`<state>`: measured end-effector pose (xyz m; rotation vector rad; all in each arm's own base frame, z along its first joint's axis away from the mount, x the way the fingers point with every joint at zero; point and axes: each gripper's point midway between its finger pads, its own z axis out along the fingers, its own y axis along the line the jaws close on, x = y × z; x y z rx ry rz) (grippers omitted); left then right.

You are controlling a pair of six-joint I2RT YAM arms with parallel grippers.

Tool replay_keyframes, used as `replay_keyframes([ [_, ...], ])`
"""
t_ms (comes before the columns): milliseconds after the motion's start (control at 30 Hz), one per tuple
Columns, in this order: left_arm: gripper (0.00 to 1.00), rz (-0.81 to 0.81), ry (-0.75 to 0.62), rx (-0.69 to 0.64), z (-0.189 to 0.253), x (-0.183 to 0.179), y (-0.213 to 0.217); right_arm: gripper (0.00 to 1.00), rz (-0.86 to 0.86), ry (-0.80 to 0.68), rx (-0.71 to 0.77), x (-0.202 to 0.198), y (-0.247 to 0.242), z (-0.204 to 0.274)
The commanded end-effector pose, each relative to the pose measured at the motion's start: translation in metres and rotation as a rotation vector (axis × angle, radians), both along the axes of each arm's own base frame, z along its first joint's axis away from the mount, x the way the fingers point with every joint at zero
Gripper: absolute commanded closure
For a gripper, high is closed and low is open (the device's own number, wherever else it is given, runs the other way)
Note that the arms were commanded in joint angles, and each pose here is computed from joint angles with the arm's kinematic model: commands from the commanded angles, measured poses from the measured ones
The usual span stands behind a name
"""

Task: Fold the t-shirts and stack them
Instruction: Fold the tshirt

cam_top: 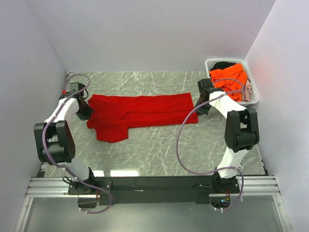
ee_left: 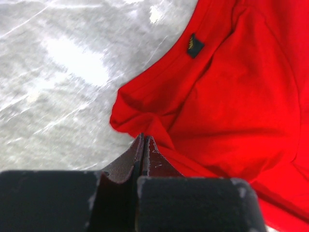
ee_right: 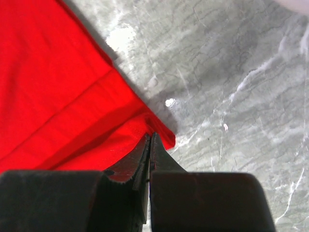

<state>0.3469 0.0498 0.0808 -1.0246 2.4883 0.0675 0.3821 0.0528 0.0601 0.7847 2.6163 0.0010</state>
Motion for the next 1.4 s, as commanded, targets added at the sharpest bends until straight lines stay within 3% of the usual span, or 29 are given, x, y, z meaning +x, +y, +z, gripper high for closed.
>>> replay_keyframes([
  [0,0.99,-0.025,-0.068,0.003,0.012,0.026,0.003,1.0,-0.021,-0.006,-0.04,0.011,-0.01,0.0],
  [500,0.99,-0.015,-0.13,0.012,0.028,0.05,0.007,1.0,-0.044,-0.006,-0.031,0.022,-0.017,-0.011],
  [933,0.99,0.005,-0.087,-0.002,-0.007,0.053,0.007,1.0,-0.035,-0.028,0.018,0.038,-0.006,-0.019],
  [1367,0.99,0.035,-0.087,0.025,-0.012,0.049,0.013,0.98,-0.024,-0.048,0.043,0.046,-0.001,-0.018],
])
